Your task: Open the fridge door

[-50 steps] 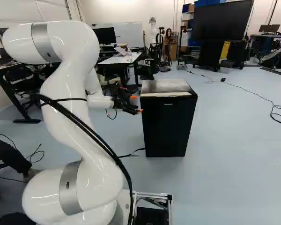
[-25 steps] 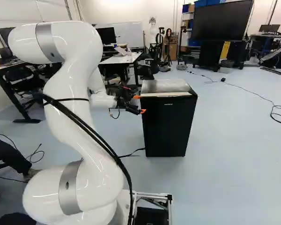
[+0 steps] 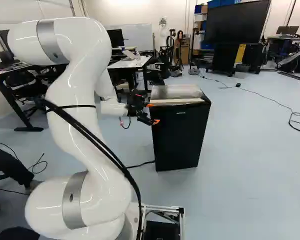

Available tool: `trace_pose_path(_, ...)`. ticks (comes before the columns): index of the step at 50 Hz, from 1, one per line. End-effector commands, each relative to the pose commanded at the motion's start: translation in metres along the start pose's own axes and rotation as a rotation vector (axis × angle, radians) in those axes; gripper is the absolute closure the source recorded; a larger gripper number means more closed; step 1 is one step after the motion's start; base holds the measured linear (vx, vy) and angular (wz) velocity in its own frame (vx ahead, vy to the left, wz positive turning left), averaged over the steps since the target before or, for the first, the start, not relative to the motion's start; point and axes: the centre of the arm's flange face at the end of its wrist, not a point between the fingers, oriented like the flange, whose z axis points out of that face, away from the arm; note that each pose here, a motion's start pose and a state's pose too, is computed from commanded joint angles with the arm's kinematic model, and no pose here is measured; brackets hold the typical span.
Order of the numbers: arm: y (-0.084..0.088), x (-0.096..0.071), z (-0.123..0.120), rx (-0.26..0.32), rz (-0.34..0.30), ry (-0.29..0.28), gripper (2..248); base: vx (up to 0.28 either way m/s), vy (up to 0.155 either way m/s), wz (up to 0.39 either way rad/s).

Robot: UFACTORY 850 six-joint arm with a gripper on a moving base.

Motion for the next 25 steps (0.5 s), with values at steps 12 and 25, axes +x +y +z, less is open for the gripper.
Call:
trace_pose_path(12,0.026,0.008,-0.002,-0.06,0.003,0.001,3,0.0,0.0,0.0)
trace_pose_path(25,0.054,0.016,-0.004,-0.128,0.01,0.003,3,0.0,0.0,0.0)
